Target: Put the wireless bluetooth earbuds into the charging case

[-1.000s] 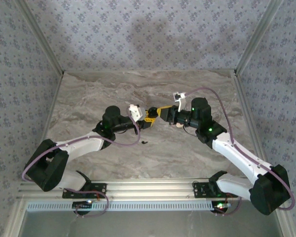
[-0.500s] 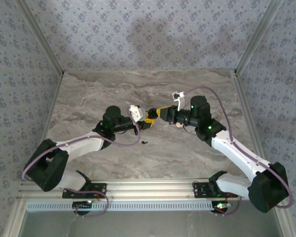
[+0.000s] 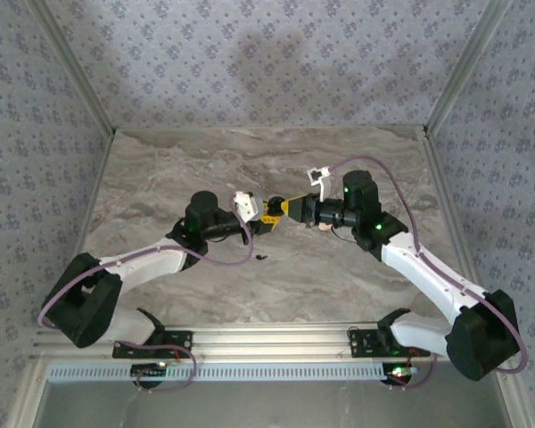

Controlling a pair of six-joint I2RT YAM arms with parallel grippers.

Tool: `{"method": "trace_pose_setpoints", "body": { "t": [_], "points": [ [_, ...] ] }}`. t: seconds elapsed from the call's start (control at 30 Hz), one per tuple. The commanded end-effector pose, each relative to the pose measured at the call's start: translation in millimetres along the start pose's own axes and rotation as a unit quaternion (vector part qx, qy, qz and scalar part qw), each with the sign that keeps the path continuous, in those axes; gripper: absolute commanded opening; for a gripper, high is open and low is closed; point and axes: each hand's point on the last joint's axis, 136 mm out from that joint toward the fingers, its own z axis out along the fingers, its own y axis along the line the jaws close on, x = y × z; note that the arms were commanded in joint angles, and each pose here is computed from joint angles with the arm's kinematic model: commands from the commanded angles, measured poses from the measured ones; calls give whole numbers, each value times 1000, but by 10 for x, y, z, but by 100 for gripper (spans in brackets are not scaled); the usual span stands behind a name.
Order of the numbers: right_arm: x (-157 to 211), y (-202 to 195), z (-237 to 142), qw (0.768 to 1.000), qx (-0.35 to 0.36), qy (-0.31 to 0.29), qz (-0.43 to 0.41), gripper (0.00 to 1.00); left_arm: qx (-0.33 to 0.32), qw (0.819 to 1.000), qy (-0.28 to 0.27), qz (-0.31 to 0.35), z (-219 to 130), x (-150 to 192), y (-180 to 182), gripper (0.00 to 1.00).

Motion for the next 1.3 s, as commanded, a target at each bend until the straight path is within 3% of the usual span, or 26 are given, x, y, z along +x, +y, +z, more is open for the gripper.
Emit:
{"method": "trace_pose_setpoints", "body": {
  "t": [0.0, 0.53, 0.73, 1.0, 1.27],
  "points": [
    [77, 66, 23, 999, -18, 29, 4, 21, 2, 998, -47, 41, -30, -383, -1, 13],
    [-167, -1, -182, 999, 40, -23, -16, 47, 1, 998, -44, 37, -27, -355, 5, 13],
    [-130, 8, -279, 998, 53, -21, -6, 48, -24, 999, -39, 14, -56, -316, 113, 13],
    [366, -205, -298, 979, 178, 93, 35, 47, -111, 990, -21, -82, -461, -89, 508, 13],
    [750, -463, -72, 942, 212, 234, -115, 48, -217, 967, 5, -131, -924, 192, 806, 13]
  ]
}}
